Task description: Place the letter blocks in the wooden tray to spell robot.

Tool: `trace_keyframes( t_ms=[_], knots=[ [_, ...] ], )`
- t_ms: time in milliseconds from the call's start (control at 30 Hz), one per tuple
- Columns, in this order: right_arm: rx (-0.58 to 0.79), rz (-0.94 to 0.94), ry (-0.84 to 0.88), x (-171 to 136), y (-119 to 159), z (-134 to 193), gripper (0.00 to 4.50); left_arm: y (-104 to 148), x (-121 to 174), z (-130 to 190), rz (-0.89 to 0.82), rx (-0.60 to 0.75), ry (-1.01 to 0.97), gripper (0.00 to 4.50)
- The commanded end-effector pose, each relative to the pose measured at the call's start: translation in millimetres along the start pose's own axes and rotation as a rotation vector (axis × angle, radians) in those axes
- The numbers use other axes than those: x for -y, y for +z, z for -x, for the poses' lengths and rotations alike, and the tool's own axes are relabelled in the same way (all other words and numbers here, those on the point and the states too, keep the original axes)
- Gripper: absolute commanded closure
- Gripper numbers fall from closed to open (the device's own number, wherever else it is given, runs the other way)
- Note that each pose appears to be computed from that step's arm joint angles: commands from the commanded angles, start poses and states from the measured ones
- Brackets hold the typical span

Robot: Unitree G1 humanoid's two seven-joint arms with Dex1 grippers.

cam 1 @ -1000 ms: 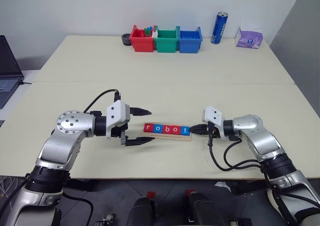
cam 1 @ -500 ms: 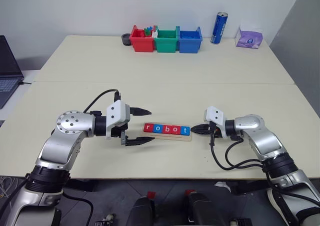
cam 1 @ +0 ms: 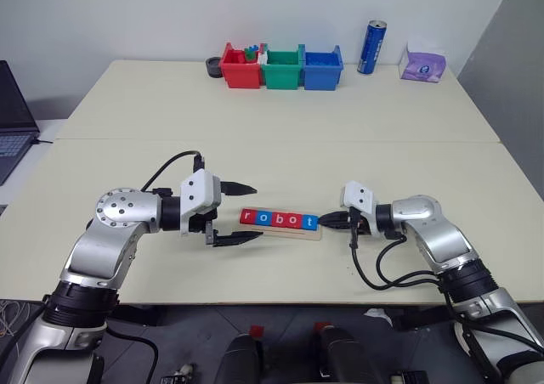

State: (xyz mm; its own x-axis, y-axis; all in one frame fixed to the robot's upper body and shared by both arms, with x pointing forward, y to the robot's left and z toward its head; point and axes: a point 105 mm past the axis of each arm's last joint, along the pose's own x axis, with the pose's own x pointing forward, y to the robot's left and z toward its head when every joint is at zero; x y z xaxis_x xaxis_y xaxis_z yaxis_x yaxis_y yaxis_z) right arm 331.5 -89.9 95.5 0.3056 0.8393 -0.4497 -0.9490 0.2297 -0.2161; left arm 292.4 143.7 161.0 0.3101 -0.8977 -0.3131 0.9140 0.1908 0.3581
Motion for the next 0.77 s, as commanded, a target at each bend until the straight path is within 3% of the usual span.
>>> trace_keyframes(
  t_ms=[33, 100, 200, 567, 767],
  knots=[
    [0.019, 0.053, -0.014, 6, 14, 7, 4.49, 7, -3, 8, -0.025, 0.0, 0.024, 0.0],
    [0.032, 0.033, -0.001, 3, 20, 15, 4.49, 5, -5, 12, 0.011, -0.01, 0.05, 0.0],
    [0.059, -0.013, 0.021, -3, 34, 28, 3.9, -1, -11, 23, 0.081, -0.033, 0.119, 0.0],
    [0.041, -0.055, 0.065, -28, 47, 42, 0.02, -35, 6, 65, 0.18, -0.201, 0.209, 0.0],
    [0.022, -0.067, 0.055, -32, 44, 38, 0.02, -39, 11, 66, 0.165, -0.219, 0.211, 0.0]
  ],
)
